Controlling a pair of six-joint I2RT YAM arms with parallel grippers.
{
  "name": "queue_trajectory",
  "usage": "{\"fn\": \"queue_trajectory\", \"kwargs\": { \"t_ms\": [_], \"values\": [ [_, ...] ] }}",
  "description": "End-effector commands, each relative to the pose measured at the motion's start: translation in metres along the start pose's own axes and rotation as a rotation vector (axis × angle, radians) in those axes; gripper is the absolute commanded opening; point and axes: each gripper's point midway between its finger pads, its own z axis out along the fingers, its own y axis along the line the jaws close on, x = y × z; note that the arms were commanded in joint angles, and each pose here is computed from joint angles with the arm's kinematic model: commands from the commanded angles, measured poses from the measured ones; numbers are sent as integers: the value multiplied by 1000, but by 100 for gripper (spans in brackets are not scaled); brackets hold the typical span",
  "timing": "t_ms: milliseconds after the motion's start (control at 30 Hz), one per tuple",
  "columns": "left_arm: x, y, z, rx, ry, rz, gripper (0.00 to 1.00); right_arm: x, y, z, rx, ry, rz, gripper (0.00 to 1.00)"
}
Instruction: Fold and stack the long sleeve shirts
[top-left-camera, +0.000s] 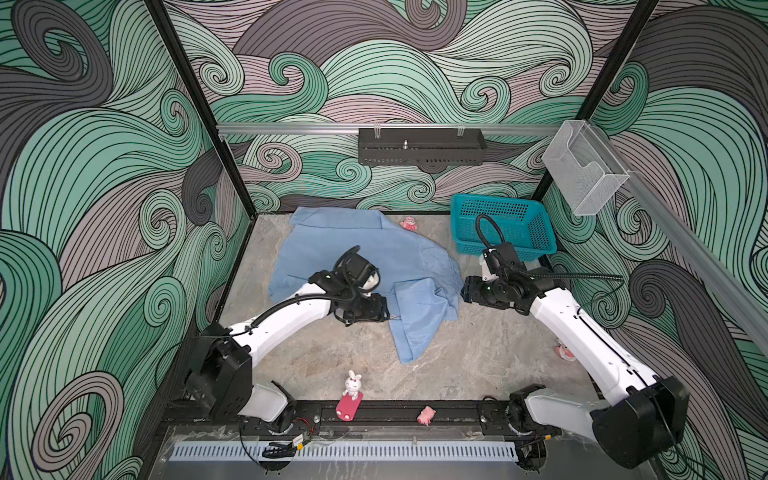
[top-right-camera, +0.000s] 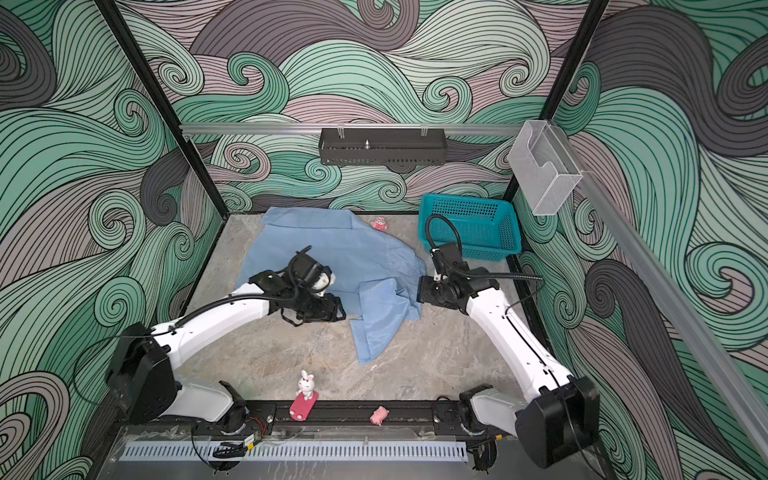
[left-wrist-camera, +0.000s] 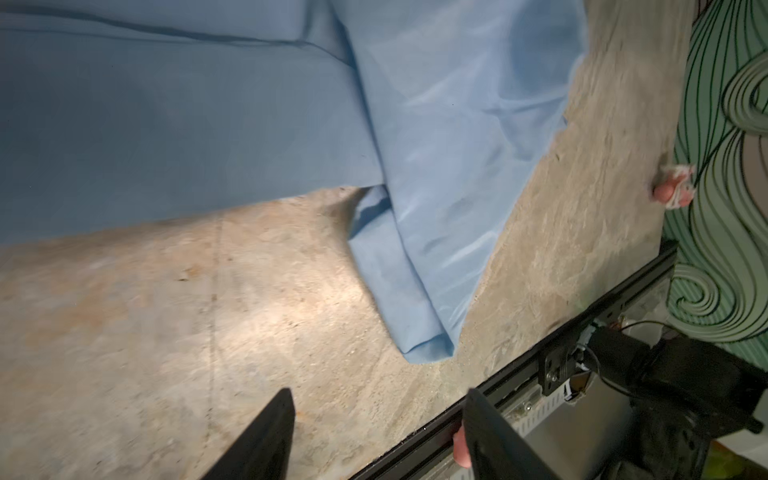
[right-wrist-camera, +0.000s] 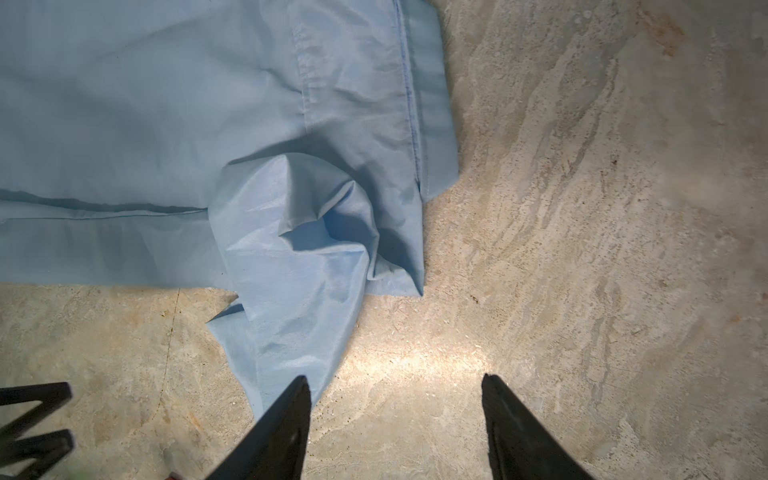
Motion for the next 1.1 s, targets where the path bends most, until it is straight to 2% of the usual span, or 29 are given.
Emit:
{"fn": "queue_trajectory", "kwargs": {
  "t_ms": [0, 133, 267, 467, 800, 833, 867, 933, 1000, 1067],
  "values": [
    [-5, -31, 26, -42, -7, 104, 68, 2, -9, -6, 14, -27, 31, 66],
    [12, -47, 60, -152, 65, 250, 70, 11, -13, -8, 7, -24, 44, 66],
    [21, -53, 82, -205, 120, 310, 70, 17, -15, -10, -2, -25, 52, 66],
    [37, -45, 101, -308, 197, 348, 70, 23, -16, -8, -4, -13, 56, 66],
    [57, -24, 109, -449, 282, 421, 68, 23, -17, -3, 1, 1, 54, 66],
    [58, -21, 109, -459, 286, 424, 64, 23, -17, -3, 0, 3, 54, 66],
    [58, -19, 109, -474, 286, 422, 54, 22, -16, -3, -2, 1, 52, 66],
    [52, -19, 103, -488, 261, 431, 24, 21, -17, -3, -1, 0, 55, 66],
    [38, -26, 88, -483, 196, 443, 3, 21, -16, -3, -3, 0, 50, 65],
    [21, -38, 66, -451, 130, 455, 0, 22, -17, 1, -1, 8, 50, 65]
  ]
}}
